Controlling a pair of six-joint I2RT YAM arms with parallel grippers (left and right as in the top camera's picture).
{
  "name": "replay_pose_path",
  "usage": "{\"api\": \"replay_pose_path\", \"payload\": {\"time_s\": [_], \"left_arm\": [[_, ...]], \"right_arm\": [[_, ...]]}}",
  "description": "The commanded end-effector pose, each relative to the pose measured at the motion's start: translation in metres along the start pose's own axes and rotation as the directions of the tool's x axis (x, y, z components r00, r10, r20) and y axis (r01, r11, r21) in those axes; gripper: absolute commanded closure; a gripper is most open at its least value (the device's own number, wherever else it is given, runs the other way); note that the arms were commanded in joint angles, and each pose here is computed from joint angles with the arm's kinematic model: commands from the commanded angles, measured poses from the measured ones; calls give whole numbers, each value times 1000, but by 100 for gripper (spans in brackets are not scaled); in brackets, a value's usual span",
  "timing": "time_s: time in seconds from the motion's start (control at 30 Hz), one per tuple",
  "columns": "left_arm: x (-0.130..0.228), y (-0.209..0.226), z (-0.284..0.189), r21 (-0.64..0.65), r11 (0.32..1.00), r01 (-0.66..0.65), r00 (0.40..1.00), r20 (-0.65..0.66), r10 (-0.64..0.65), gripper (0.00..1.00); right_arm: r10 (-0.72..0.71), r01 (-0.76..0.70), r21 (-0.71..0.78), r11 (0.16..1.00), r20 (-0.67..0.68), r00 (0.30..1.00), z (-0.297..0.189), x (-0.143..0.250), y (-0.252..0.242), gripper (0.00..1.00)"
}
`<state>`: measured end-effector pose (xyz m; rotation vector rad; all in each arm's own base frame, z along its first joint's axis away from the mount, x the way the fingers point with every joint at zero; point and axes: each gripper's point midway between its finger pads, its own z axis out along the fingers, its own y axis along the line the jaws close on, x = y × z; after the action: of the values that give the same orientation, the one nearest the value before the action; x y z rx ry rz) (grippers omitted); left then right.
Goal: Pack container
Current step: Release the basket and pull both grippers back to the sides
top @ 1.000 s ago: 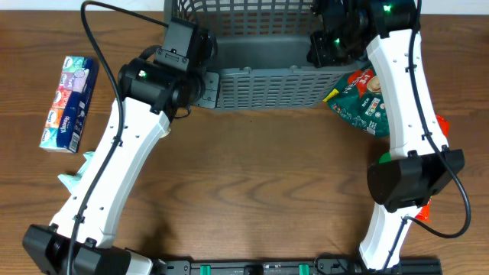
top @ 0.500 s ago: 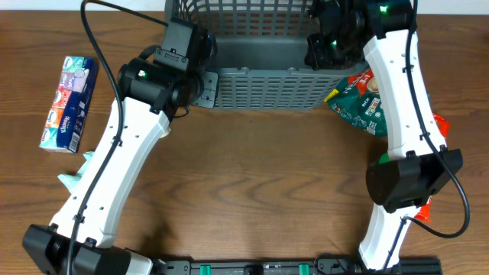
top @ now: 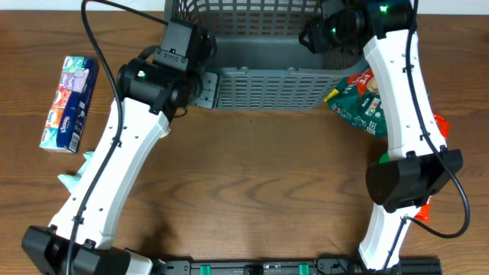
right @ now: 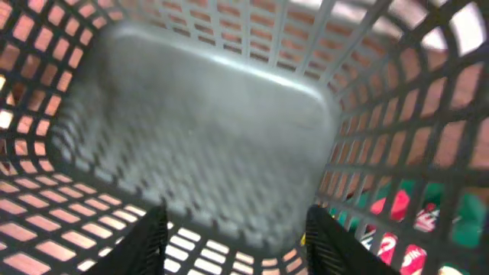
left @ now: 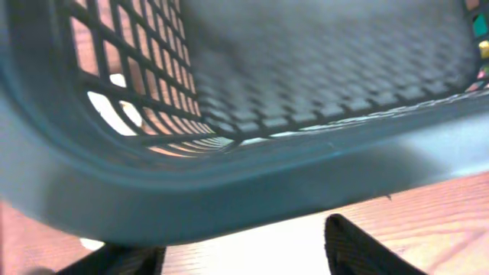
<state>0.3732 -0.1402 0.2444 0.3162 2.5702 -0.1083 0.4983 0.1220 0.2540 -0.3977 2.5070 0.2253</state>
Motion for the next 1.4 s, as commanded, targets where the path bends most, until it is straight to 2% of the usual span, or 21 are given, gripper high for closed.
{"api": "replay_pose_path", "payload": {"time_s": [0.0, 0.1, 0.2, 0.27, 0.3, 0.4, 0.43, 0.53, 0.67, 0.8, 1.03, 1.37], "left_arm": [[-9, 14, -24, -56, 998, 11, 998, 64, -7, 27], [-9, 20, -38, -79, 997, 16, 996, 91, -9, 23], [-10, 26, -54, -108, 994, 25, 992, 129, -11, 18], [-11, 32, -66, -133, 990, 35, 987, 161, -13, 14], [-11, 36, -73, -154, 987, 41, 984, 178, -13, 12], [-10, 50, -89, -220, 973, 62, 977, 212, -15, 3], [-9, 55, -94, -244, 967, 71, 975, 221, -16, 2], [-6, 67, -105, -282, 951, 129, 968, 245, -59, 0], [-1, 85, -109, -292, 927, 234, 952, 263, -158, 0], [4, 108, -110, -317, 892, 322, 932, 273, -239, 0], [6, 122, -112, -336, 873, 353, 923, 279, -265, 0], [6, 122, -112, -336, 873, 353, 923, 279, -265, 0]], "right_arm": [[-16, 14, 24, 1000, 72, 997, -18, -19, -4, 55], [-38, 34, 31, 999, 130, 991, -36, -35, -2, 42], [-52, 44, 49, 998, 199, 979, -60, -51, -2, 38], [-61, 39, 91, 995, 256, 965, -81, -63, -6, 41], [-53, 13, 137, 990, 289, 956, -95, -70, -14, 49], [48, -159, 281, 946, 366, 930, -129, -76, -49, 94], [81, -216, 321, 922, 386, 919, -139, -74, -63, 99], [172, -331, 370, 868, 402, 899, -155, -59, -98, 99], [329, -461, 377, 803, 366, 871, -152, -27, -141, 99], [417, -508, 325, 798, 311, 854, -139, -4, -171, 99], [432, -479, 245, 843, 224, 874, -110, 11, -184, 99], [406, -423, 130, 897, 142, 903, -58, 17, -173, 99]]}}
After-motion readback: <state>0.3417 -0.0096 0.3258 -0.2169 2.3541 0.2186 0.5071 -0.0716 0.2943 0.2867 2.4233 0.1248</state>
